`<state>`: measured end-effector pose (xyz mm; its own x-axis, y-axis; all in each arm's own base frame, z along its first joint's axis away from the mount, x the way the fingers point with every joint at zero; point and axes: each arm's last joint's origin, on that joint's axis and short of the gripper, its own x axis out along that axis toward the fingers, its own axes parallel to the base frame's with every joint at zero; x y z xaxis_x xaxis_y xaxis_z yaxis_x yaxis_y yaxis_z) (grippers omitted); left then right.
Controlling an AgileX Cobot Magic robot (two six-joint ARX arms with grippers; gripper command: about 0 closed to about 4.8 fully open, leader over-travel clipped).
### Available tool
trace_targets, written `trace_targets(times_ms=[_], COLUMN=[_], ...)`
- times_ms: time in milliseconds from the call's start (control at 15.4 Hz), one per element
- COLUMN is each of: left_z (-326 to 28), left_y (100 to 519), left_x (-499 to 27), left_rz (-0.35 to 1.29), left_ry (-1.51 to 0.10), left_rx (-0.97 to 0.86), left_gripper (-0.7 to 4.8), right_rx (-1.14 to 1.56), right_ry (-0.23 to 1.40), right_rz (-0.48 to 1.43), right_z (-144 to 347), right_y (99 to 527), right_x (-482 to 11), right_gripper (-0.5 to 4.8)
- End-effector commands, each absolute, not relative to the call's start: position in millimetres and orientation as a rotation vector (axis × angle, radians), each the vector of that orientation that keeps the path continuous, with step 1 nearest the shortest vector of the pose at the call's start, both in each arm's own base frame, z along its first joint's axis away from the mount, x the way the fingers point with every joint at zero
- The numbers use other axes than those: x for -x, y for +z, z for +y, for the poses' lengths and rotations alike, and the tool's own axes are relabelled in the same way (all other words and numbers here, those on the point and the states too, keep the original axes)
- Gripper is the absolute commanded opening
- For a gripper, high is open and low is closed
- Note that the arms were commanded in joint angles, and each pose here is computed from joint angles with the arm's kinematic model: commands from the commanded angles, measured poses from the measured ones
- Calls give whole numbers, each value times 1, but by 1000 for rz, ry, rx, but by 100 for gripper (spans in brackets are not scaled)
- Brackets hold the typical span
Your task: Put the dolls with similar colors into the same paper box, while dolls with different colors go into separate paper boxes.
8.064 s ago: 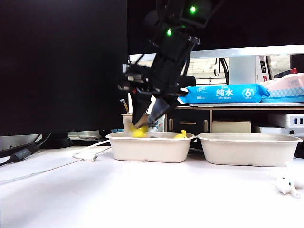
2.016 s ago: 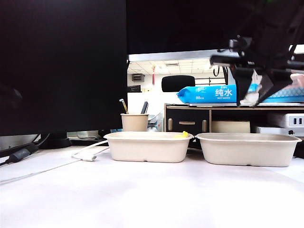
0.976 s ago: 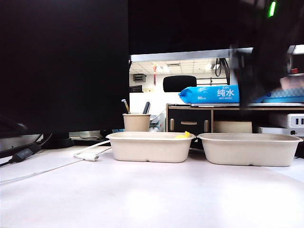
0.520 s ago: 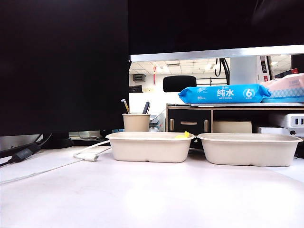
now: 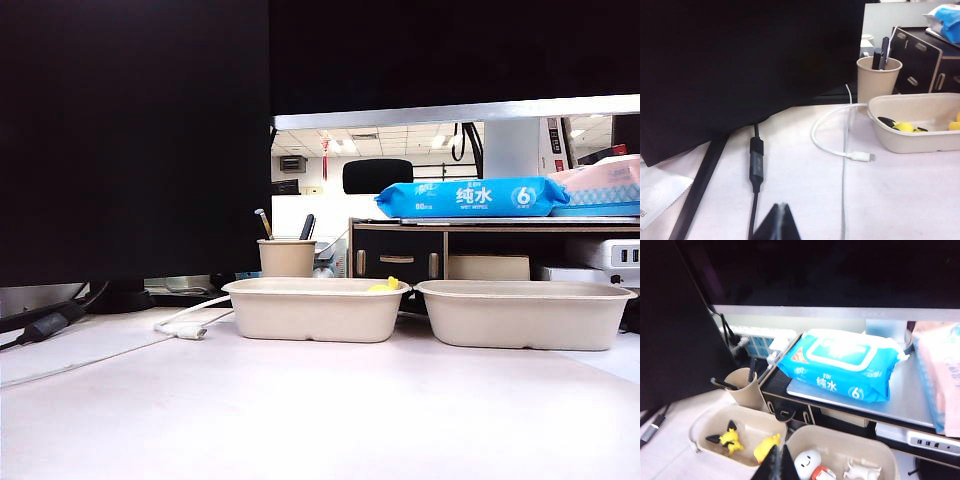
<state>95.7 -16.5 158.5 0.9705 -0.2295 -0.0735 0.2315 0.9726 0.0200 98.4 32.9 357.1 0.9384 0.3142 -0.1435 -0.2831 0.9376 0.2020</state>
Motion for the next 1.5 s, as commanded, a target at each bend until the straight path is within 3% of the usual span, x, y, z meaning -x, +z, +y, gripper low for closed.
trace_targets(times_ms=[65,390,780,910,1106,1496], left_z=[-16,-16,-16,-16,-16,-16], left_y=[159,159,159,159,159,159], left_x=[-96,-96,-96,-96,-96,-96], left_rz=[64,64,64,64,64,64], left_ry=[-235,-235,-235,-236,-235,-235], left_rx=[-28,-28,-28,-28,-28,-28], left_gripper=[-5,-5,-5,-5,-5,-5], right_rx=[-191,-200,-230,-166,-98,-128], right_ry=[318,323,341,279,-19,-35], right_rz=[86,34,-164,-194,-128,-13], right_z=[24,8,-7,-8,0,-15], right_y=[356,348,344,346,322,233], right_x=[-71,-24,22,26,1,-68], right_gripper=[-1,-1,-1,-1,-1,-1])
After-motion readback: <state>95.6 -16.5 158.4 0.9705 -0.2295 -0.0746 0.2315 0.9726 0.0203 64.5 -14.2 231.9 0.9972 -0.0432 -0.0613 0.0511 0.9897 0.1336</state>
